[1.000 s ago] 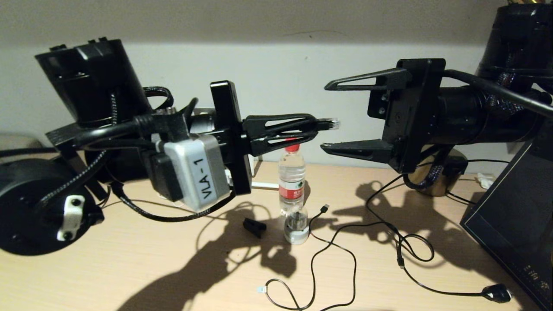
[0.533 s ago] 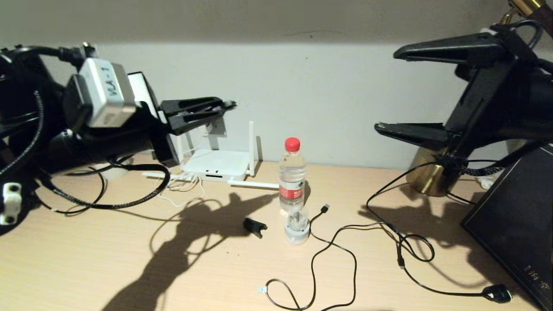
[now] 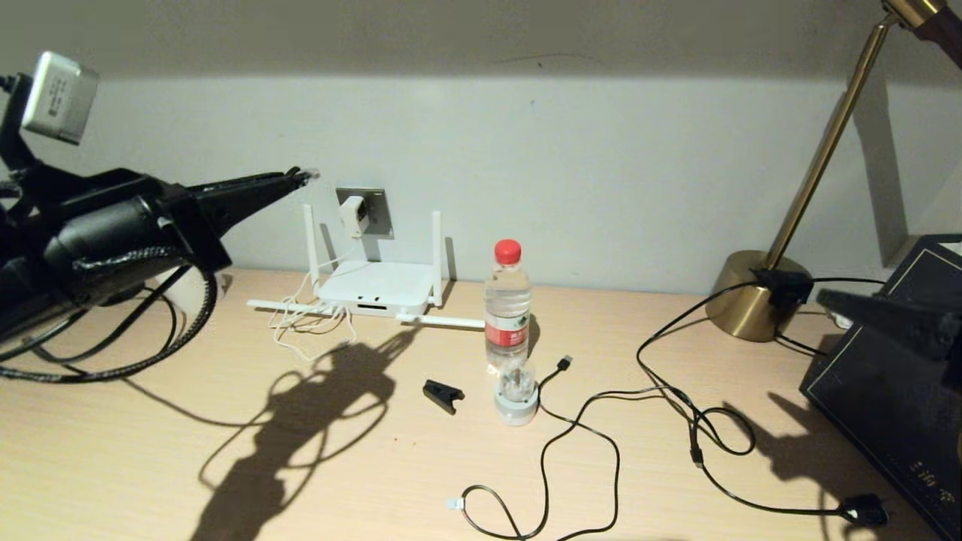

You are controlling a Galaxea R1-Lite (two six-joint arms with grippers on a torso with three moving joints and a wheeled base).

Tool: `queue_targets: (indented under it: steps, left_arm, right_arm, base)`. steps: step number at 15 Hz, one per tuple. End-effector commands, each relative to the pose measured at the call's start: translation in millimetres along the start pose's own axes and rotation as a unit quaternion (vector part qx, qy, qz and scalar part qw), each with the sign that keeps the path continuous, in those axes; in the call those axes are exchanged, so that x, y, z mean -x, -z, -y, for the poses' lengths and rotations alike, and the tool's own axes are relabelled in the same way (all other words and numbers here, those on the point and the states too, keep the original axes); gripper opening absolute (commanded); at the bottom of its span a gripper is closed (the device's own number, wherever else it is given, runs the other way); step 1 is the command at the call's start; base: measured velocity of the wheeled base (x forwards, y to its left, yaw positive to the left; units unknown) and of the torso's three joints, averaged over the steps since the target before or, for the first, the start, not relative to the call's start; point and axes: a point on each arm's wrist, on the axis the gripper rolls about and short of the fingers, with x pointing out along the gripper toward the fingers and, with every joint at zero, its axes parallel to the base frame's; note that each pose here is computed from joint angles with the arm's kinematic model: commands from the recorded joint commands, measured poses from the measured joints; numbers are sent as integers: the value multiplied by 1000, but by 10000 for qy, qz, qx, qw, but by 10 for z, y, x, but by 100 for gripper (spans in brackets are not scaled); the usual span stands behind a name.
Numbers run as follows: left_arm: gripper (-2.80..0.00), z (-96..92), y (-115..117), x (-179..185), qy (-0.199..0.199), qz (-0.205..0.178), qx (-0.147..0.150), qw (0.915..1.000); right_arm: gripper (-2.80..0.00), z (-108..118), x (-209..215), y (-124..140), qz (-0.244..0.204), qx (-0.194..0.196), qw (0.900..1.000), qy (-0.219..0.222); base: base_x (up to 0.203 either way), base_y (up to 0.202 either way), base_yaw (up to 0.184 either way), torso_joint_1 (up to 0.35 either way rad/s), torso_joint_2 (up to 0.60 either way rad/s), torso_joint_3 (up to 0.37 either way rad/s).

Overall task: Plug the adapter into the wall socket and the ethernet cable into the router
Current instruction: Align cable and router interface

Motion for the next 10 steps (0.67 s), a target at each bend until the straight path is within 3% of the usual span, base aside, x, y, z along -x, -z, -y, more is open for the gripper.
queue_targets:
  steps: [1, 3, 6, 8, 10]
  left_arm:
    - [-280, 90, 41, 209, -54, -96, 902, 9959]
    - [-280, 143, 112, 305, -70, -291, 1636, 9861]
    - [-280, 116, 239, 290, -403, -468, 1881, 9802]
    - [-280, 121, 335, 312, -485, -587, 2057, 9756]
    - [-280, 160, 480, 387, -541, -802, 2123, 9724]
  right_arm:
    - [-280, 111, 393, 227, 334, 134, 9991, 239]
    - [-280, 160, 564, 300, 555, 150, 9972, 478]
    - [-280, 247, 850, 428, 452, 318, 9936, 989]
    - [-280, 318, 869, 502, 364, 288, 9810, 1882]
    - [-280, 375, 950, 697, 331, 249, 9685, 2456]
  base:
    - [0, 0, 0, 0, 0, 0]
    - [0, 0, 0, 0, 0, 0]
    - [0, 0, 0, 0, 0, 0]
    - [0, 0, 0, 0, 0, 0]
    - [0, 0, 0, 0, 0, 0]
